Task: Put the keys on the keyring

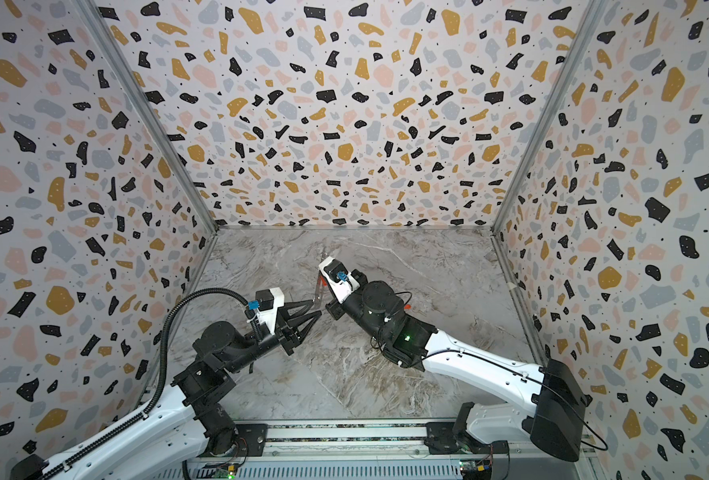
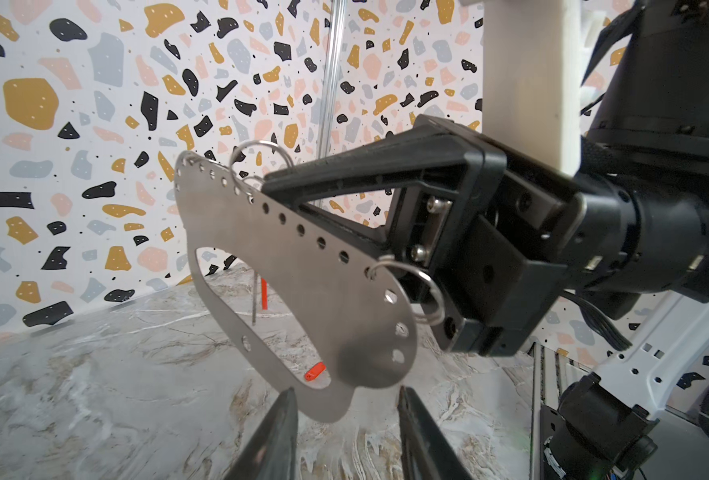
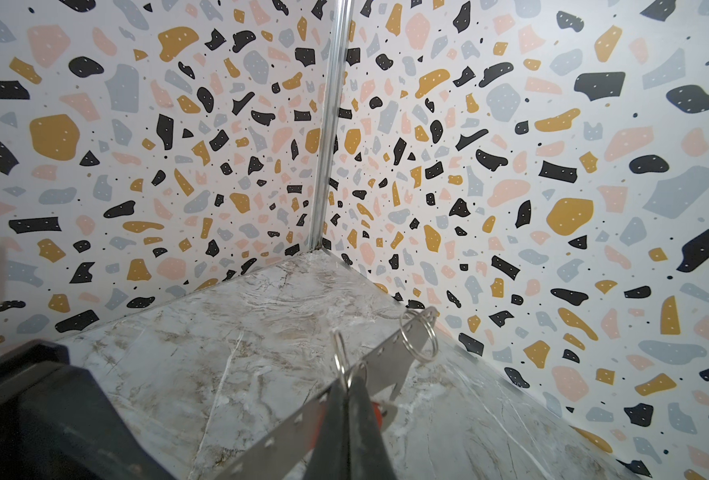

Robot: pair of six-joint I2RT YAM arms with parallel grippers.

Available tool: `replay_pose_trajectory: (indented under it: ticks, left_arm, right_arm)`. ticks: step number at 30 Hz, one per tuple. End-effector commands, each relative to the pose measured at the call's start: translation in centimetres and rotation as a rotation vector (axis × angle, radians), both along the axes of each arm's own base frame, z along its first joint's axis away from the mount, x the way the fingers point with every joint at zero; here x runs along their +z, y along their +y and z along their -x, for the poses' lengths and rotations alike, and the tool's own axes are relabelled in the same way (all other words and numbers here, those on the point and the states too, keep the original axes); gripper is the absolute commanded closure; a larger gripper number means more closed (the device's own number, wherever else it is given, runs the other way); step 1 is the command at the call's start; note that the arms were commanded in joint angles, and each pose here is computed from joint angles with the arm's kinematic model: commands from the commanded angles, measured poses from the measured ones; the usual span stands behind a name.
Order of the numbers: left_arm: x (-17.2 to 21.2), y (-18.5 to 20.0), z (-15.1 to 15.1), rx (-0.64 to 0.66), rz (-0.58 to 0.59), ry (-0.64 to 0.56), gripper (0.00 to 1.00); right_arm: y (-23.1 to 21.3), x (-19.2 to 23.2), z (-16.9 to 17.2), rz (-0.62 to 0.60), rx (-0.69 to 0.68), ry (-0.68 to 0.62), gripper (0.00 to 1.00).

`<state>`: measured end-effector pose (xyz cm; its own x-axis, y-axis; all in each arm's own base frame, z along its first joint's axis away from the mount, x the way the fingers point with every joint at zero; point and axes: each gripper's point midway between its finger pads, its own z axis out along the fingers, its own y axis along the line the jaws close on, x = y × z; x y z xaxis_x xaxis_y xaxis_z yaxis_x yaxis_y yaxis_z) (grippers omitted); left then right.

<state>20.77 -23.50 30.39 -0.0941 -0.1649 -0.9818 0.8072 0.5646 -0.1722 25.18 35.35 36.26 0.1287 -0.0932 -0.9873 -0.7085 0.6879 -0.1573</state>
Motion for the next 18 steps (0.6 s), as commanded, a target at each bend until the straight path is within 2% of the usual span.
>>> replay_pose_trajectory:
  ticks: [1,7,12,18]
  left_arm:
    - [1.0,1.2,-1.0,0.093,0.039,-0.024,0.60]
    - [1.1,1.6,-1.4,0.125,0.056,-0.030,0.59]
    - [0.7,2.5,-2.8,0.220,0.049,-0.004,0.59]
    - [1.7,2.3,-2.4,0.198,0.055,-0.064,0.58]
  right_arm:
    - [-1.0,2.6,0.4,-0.052,-0.016,-0.038,1.00]
    - [-1.3,1.9,0.8,-0.031,-0.015,-0.022,1.00]
    - [-1.6,1.7,1.0,-0.026,-0.010,-0.019,1.00]
    - [-1.1,1.1,1.6,-0.007,0.037,-0.010,1.00]
